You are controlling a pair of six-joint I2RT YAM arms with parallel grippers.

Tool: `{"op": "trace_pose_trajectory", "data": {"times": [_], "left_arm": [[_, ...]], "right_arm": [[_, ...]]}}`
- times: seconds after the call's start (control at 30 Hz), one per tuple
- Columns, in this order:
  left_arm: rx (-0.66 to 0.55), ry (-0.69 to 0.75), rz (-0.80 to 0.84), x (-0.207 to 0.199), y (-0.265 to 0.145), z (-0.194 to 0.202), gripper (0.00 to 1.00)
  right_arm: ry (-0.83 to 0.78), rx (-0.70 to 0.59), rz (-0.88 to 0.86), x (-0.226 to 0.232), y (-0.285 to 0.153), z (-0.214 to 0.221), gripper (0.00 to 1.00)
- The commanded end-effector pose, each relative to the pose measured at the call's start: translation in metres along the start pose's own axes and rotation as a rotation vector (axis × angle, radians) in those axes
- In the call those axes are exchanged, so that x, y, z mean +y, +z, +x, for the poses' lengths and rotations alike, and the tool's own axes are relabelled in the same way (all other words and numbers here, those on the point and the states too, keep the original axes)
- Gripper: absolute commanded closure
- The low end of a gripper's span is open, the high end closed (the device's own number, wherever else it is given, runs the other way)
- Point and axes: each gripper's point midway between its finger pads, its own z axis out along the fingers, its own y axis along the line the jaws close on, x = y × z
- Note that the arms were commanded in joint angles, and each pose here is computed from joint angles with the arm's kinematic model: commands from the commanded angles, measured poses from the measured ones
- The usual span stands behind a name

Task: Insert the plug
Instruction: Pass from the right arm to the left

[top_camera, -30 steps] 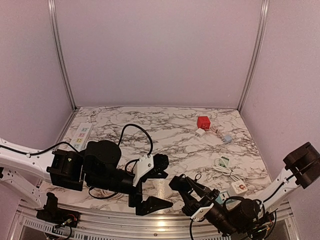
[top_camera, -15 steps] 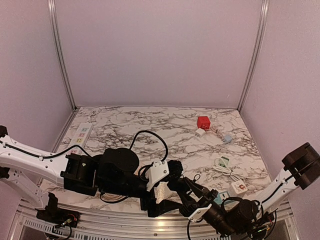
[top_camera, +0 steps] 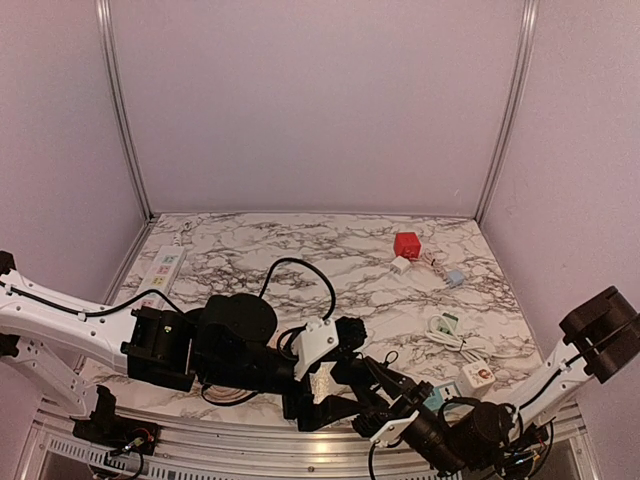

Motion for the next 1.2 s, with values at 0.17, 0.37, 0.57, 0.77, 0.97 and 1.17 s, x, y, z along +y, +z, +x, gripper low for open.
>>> {"op": "trace_pose_trajectory", "data": {"times": [0.17, 0.37, 0.57, 0.77, 0.97, 1.17], "left_arm": [[-0.049, 0.02, -0.011, -0.001, -0.004, -0.016, 0.27], [-0.039, 0.02, -0.021, 0.001, -0.001, -0.012, 0.57], [-0.028, 0.019, -0.044, 0.005, -0.001, -0.007, 0.65], [-0.016, 0.019, -0.077, 0.011, -0.003, 0.0, 0.66], [0.002, 0.021, -0.108, 0.017, -0.001, 0.012, 0.65], [0.015, 0.022, -0.126, 0.021, 0.001, 0.018, 0.66]], "right_arm": [[0.28, -0.072, 0.143, -0.045, -0.001, -0.027, 0.93], [0.271, -0.067, 0.144, -0.044, -0.001, -0.027, 0.89], [0.252, -0.058, 0.144, -0.04, 0.001, -0.027, 0.76], [0.233, -0.047, 0.145, -0.036, 0.002, -0.027, 0.66], [0.218, -0.04, 0.145, -0.034, 0.003, -0.027, 0.6], [0.205, -0.035, 0.143, -0.031, 0.004, -0.026, 0.58]]}}
